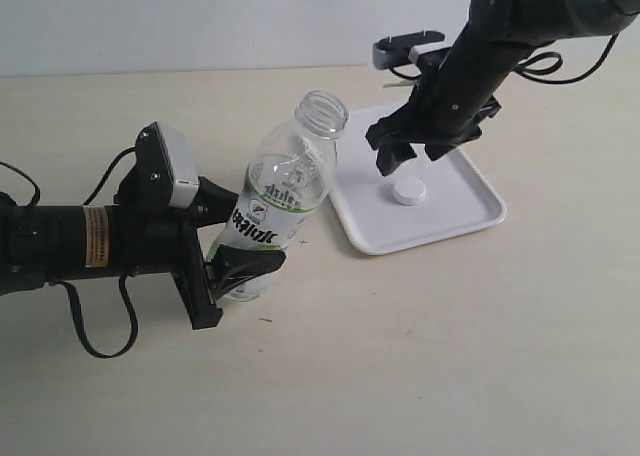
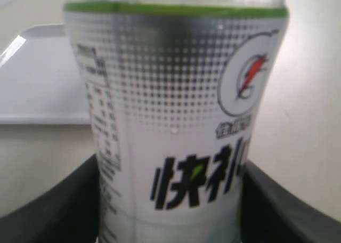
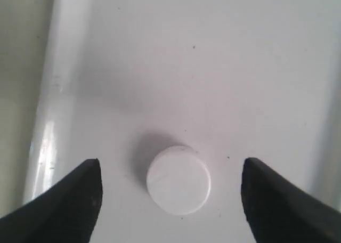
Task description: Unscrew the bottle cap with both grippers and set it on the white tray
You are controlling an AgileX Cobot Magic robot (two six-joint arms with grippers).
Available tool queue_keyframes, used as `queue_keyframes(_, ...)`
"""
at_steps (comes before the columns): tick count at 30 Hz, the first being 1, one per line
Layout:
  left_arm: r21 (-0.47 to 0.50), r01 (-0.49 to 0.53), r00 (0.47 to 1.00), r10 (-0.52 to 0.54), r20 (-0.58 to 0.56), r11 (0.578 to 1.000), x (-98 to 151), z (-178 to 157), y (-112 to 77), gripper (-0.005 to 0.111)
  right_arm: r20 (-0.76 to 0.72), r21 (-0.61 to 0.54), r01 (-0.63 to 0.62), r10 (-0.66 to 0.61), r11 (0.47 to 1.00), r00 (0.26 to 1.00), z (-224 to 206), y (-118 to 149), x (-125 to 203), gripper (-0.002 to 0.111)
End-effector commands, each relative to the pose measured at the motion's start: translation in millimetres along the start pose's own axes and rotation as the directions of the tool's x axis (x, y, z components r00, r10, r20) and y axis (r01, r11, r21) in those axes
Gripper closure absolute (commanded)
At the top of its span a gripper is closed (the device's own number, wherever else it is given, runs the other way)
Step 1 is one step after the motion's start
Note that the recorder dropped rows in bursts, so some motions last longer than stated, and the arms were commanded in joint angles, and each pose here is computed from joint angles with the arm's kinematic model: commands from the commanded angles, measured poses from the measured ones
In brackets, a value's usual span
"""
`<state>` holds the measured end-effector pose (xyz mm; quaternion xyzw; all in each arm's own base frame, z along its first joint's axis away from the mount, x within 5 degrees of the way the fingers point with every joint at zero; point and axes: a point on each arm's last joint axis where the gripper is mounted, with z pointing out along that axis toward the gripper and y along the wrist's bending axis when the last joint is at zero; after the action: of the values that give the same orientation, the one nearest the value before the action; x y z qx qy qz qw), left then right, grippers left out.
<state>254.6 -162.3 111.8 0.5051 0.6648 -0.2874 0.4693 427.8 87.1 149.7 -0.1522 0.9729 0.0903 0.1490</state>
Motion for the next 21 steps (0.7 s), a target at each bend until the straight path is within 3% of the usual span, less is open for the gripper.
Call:
queue_keyframes(1,-0.023,0.055,0.997,-0.054,0.059,0.998,-4.8,-1.6,1.5,0.107,0.071,0.029,-0.021,0.019,0.999,0.997,-43.9,4.8,-4.4,0.050)
queue_keyframes(7,-0.008,0.077,0.987,-0.075,0.144,0.997,-6.1,-5.6,-6.5,0.107,0.157,0.110,-0.051,0.033,0.993,0.987,-91.3,6.9,8.5,0.078)
queue_keyframes(11,-0.029,0.099,0.984,-0.093,0.150,0.995,-2.7,-10.5,-4.7,0.107,0.278,0.115,-0.071,0.036,0.991,0.960,-125.8,14.9,25.3,0.090)
queue_keyframes(14,-0.040,0.130,0.973,-0.120,0.196,0.991,0.3,-20.5,-3.8,0.107,0.373,0.124,-0.075,0.023,0.990,0.927,-149.1,20.6,43.4,0.095)
queue_keyframes(18,-0.065,0.173,0.968,-0.158,0.197,0.983,8.6,-30.8,-3.1,0.107,0.555,0.135,-0.086,-0.003,0.987,0.832,-189.5,29.2,63.5,0.095)
queue_keyframes(21,-0.064,0.201,0.966,-0.188,0.177,0.977,16.5,-30.4,-5.3,0.107,0.658,0.074,-0.119,0.041,0.990,0.752,-221.2,39.9,81.8,0.095)
